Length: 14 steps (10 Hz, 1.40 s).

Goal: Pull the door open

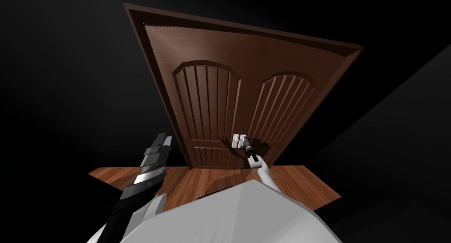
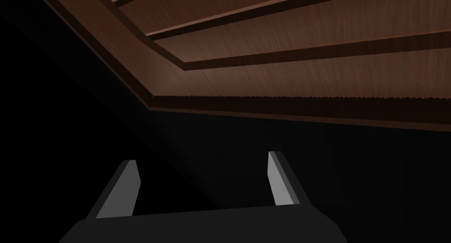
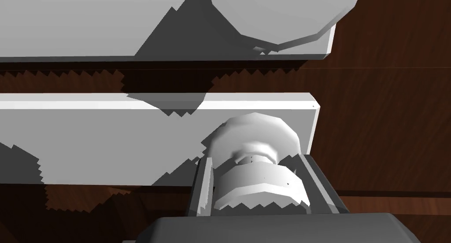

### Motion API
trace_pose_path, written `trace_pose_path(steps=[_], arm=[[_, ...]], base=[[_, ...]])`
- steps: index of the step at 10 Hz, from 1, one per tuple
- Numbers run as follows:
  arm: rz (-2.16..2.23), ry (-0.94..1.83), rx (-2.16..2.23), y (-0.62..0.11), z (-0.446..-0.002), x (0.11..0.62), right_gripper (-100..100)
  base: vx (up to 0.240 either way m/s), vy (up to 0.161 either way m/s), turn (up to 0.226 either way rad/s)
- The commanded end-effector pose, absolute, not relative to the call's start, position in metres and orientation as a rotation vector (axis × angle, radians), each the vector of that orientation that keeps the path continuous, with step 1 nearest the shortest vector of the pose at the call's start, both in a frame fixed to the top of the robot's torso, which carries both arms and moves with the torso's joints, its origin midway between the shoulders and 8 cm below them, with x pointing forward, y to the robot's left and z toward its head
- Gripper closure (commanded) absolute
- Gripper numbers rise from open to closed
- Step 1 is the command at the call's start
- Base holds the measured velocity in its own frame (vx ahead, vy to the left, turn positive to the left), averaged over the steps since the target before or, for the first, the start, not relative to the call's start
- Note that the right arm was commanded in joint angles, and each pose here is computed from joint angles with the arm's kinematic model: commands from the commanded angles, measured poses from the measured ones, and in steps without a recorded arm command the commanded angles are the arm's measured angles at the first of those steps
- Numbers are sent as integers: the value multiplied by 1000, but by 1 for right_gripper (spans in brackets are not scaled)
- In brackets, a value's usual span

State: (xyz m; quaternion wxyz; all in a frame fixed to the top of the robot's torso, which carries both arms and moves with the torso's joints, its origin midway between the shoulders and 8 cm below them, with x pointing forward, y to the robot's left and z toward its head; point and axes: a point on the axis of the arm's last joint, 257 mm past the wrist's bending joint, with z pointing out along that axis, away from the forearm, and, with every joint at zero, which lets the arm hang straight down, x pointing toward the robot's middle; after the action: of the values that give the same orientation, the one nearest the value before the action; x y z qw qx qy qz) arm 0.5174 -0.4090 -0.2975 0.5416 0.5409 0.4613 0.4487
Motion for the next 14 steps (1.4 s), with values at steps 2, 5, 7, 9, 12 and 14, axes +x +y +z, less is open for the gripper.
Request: trace_pose_path(steps=[2, 5, 7, 9, 12, 14], arm=[[1063, 1095, 1286, -411, -298, 517, 100], [1032, 1098, 1303, -425, -306, 507, 100], [1000, 1098, 1317, -442, -311, 497, 100], [1029, 1106, 1301, -431, -306, 500, -100], [1095, 1124, 1272, -402, -300, 506, -100], [1132, 1134, 1256, -385, -296, 509, -100]], base=[[-21, -16, 24], [-43, -28, -30], [-207, -110, -140], [-208, -61, -6], [-191, 58, 114], [-184, 51, 90]])
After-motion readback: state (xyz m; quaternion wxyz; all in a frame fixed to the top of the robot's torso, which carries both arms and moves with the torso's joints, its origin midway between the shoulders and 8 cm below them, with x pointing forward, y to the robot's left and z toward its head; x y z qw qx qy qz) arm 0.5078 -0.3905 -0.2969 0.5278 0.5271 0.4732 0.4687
